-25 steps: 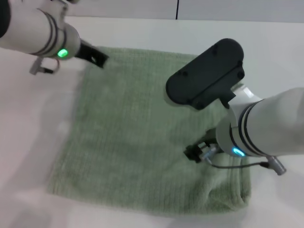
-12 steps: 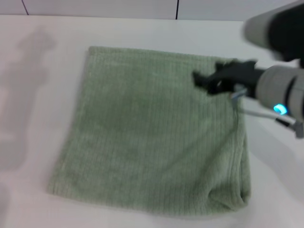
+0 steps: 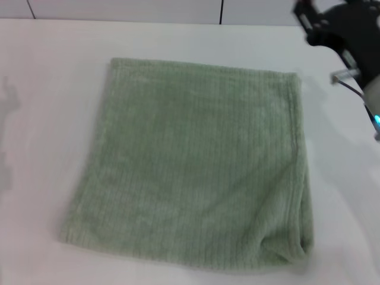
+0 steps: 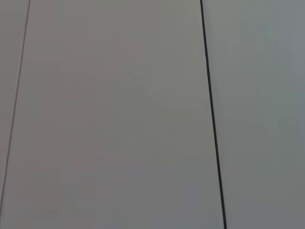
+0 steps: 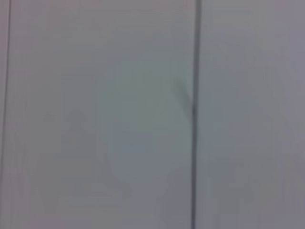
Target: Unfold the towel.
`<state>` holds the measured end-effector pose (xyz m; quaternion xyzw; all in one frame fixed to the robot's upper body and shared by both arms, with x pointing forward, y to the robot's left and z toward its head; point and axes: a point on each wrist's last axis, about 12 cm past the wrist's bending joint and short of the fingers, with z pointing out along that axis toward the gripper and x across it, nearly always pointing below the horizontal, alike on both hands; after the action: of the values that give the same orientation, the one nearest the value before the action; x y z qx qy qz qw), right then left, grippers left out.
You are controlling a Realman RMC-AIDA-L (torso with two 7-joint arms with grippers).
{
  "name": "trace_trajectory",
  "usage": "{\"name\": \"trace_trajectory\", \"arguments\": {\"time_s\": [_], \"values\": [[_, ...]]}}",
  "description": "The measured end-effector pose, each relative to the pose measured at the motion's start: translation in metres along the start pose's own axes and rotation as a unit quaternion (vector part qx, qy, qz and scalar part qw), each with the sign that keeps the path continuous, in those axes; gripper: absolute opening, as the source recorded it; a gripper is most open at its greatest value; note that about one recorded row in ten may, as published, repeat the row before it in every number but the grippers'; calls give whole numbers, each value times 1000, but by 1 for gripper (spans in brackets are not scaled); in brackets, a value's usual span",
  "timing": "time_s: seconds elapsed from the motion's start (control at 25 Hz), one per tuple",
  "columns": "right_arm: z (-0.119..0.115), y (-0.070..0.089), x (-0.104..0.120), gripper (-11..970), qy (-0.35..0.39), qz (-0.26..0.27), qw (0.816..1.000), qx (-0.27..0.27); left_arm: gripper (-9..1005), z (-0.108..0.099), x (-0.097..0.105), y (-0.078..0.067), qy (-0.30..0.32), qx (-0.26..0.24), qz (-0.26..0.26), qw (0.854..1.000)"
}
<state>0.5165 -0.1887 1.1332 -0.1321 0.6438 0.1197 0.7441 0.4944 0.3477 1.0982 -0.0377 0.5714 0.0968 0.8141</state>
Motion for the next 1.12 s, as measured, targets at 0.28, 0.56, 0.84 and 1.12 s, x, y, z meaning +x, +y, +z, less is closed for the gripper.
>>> {"name": "trace_trajectory", "arguments": {"time_s": [0.28,0.56,0.84,1.12], "values": [[-50,-39,49,558,-145,35,986,75,388,-20,35,7,34,3,1,999],[-107,-66,72,560,-156,15,975,155,631,-26,59,5,77,18,25,997],[-134,-75,77,563,-147,3,970,195,797,-20,58,0,70,27,27,997],[-139,-77,80,565,-140,20,969,203,842,-17,57,0,67,26,28,997]]}}
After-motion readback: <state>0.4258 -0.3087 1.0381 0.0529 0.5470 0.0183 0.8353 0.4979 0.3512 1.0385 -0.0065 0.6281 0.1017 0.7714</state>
